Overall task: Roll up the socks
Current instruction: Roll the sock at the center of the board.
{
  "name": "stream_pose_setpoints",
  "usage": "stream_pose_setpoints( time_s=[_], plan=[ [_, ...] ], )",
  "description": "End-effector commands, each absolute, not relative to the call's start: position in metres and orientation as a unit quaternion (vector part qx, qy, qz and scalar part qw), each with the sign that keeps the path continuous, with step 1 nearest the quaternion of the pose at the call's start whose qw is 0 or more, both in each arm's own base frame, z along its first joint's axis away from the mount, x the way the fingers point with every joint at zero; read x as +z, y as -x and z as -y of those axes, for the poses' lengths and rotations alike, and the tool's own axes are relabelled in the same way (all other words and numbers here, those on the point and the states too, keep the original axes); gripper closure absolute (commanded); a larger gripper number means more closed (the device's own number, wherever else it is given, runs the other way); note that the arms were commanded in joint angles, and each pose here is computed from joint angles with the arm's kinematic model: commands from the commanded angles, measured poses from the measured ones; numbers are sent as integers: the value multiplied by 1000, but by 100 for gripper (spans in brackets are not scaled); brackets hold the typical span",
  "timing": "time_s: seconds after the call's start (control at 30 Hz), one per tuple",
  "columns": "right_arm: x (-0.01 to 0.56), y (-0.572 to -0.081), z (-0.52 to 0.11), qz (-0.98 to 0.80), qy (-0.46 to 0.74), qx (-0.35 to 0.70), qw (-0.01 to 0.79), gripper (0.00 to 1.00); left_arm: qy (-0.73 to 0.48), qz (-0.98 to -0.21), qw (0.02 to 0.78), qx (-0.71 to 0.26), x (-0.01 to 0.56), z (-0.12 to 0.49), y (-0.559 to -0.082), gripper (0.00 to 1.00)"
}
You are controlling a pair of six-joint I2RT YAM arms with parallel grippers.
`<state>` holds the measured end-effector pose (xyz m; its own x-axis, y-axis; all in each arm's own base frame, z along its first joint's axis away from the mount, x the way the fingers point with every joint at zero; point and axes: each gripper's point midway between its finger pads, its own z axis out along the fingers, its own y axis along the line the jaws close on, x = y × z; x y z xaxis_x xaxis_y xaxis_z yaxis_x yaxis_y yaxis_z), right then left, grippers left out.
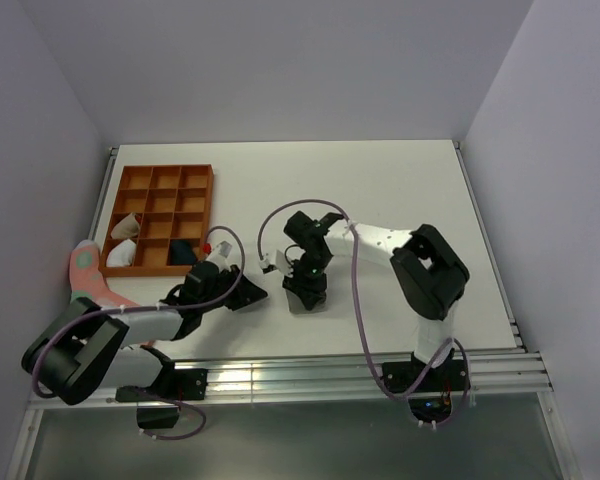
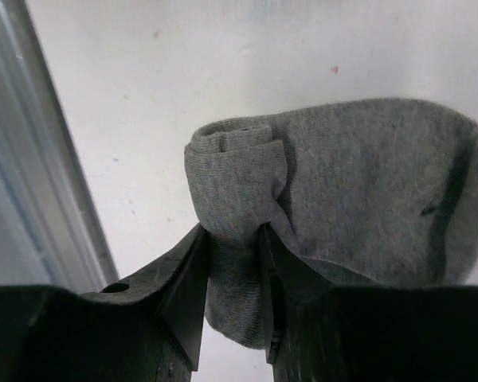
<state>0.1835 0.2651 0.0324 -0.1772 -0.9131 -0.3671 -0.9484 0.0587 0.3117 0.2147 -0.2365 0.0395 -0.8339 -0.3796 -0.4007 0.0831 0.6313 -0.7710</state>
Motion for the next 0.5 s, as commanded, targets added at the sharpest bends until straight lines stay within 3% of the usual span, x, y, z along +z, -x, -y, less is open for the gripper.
stream_pose_setpoints(
  time_s=[0.0, 0.3, 0.47],
  plan=[
    [26, -177, -260, -731, 620, 283, -40, 78, 80, -812, 343, -465, 77, 240, -225, 88],
    [13, -203, -270, -757, 554, 322, -126, 78, -26, -807, 385, -446, 87, 268, -212, 86],
    [6, -198, -265, -750, 548, 333, -161, 76, -88, -782, 421, -452, 93, 286, -206, 74]
  ],
)
